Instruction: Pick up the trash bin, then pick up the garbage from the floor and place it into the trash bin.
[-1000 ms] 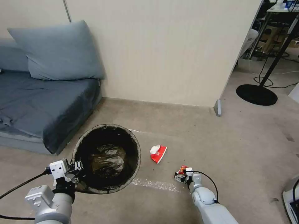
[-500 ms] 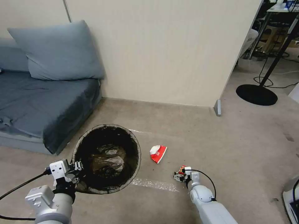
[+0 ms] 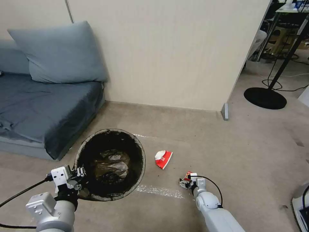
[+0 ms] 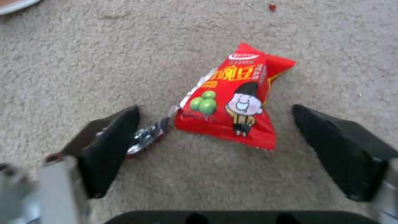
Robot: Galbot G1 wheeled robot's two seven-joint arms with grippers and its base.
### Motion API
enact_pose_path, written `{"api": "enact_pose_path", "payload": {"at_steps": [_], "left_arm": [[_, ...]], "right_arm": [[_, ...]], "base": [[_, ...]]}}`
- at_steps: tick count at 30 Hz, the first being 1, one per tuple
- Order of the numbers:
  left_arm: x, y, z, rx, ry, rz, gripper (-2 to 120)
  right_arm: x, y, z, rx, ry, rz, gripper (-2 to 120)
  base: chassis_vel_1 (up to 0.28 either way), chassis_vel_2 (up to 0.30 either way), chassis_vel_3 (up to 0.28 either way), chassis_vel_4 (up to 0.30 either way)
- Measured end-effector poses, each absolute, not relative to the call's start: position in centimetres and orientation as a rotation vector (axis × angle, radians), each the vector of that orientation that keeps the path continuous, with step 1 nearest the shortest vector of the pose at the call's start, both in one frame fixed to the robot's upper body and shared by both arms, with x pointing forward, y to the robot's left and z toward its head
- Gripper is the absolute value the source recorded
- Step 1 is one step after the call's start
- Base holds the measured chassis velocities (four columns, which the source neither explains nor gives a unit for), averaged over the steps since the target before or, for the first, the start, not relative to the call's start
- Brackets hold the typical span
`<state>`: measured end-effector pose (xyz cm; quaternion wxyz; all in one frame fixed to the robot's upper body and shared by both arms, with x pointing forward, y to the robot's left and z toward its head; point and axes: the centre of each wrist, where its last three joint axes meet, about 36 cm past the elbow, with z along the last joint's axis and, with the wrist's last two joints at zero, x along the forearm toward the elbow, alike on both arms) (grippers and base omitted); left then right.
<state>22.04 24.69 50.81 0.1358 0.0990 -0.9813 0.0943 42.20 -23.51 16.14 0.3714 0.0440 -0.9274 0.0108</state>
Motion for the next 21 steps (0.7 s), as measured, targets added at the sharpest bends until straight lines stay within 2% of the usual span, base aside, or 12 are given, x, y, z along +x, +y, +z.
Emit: {"api": "enact_pose_path", "payload": {"at_steps": [2, 4, 6, 7, 9, 10, 12, 13, 16, 18, 21], "left_arm": [[22.03, 24.68, 50.80, 0.285, -2.842, 0.274, 3], [22.03, 24.66, 50.80, 0.283, -2.842, 0.276, 3], [22.03, 24.65, 50.80, 0.282, -2.843, 0.276, 3], [22.03, 24.64, 50.80, 0.281, -2.843, 0.277, 3], [22.03, 24.64, 50.79, 0.280, -2.843, 0.277, 3], [22.03, 24.63, 50.79, 0.278, -2.843, 0.278, 3], [22.04, 24.62, 50.80, 0.277, -2.844, 0.279, 3], [22.04, 24.62, 50.80, 0.277, -2.844, 0.279, 3], [22.06, 24.60, 50.80, 0.276, -2.845, 0.281, 3], [22.07, 24.60, 50.81, 0.275, -2.845, 0.281, 3], [22.09, 24.60, 50.82, 0.275, -2.846, 0.282, 3]], "right_arm": [[42.26, -23.52, 16.15, 0.112, -2.379, 0.028, 80], [42.37, -23.54, 16.18, 0.111, -2.381, 0.029, 69], [42.40, -23.53, 16.19, 0.111, -2.381, 0.029, 65], [42.44, -23.56, 16.20, 0.109, -2.382, 0.030, 59], [42.46, -23.53, 16.22, 0.110, -2.383, 0.031, 54], [42.49, -23.44, 16.25, 0.113, -2.384, 0.032, 42], [42.53, -23.31, 16.27, 0.118, -2.385, 0.034, 32], [42.53, -23.31, 16.27, 0.118, -2.385, 0.034, 32], [42.53, -23.23, 16.28, 0.120, -2.385, 0.034, 19], [42.53, -23.24, 16.28, 0.120, -2.385, 0.033, 16], [42.41, -23.38, 16.24, 0.117, -2.384, 0.035, 1]], "base": [[0.000, 0.000, 0.000, 0.000], [0.000, 0.000, 0.000, 0.000], [0.000, 0.000, 0.000, 0.000], [0.000, 0.000, 0.000, 0.000], [0.000, 0.000, 0.000, 0.000], [0.000, 0.000, 0.000, 0.000], [0.000, 0.000, 0.000, 0.000], [0.000, 0.000, 0.000, 0.000], [0.000, 0.000, 0.000, 0.000], [0.000, 0.000, 0.000, 0.000], [0.000, 0.000, 0.000, 0.000]]}}
